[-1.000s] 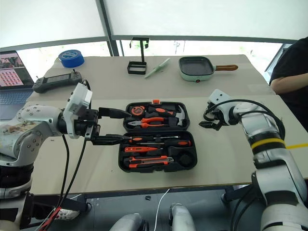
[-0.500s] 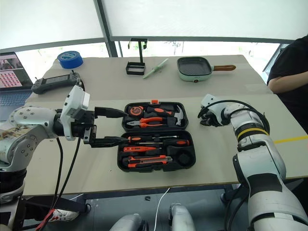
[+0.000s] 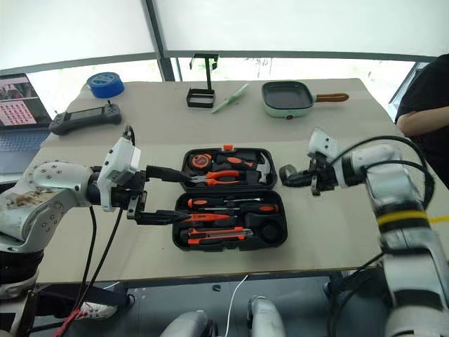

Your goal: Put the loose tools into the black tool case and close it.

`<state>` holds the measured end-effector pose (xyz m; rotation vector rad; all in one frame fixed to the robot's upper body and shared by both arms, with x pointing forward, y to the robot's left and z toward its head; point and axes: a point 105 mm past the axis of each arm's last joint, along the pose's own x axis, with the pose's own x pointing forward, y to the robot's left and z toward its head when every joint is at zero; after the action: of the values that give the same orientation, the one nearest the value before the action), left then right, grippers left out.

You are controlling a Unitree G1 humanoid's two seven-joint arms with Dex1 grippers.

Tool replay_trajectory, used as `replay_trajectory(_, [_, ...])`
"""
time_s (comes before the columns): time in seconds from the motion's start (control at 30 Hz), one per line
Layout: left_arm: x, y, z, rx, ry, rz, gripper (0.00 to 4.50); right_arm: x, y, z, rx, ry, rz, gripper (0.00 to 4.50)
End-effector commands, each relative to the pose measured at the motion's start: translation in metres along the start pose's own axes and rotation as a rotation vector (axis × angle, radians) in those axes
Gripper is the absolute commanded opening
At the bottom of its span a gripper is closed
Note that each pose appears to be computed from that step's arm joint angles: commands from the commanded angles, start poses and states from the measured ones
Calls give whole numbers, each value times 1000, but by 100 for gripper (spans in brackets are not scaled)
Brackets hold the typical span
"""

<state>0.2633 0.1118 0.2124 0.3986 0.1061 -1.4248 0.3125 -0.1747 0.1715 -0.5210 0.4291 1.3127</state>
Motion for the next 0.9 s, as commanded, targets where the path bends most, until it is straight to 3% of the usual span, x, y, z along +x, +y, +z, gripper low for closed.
replay_trajectory(0.03, [1, -4, 2, 58, 12, -28, 450, 10, 47, 14, -107, 32, 111, 8])
replay_trajectory(0.4, [6, -1, 1, 73, 18, -61, 450, 29, 51, -23, -181, 211, 49, 8])
replay_trajectory(0.57, [6, 1, 2, 78, 20, -60, 450, 28, 59, -31, -188, 244, 90, 171])
replay_trajectory(0.83, [4, 7, 3, 83, 19, -41, 450, 19, 64, -8, -211, 197, 125, 438])
replay_trajectory(0.9, [5, 8, 3, 88, 16, -39, 450, 18, 63, -3, -203, 183, 123, 445])
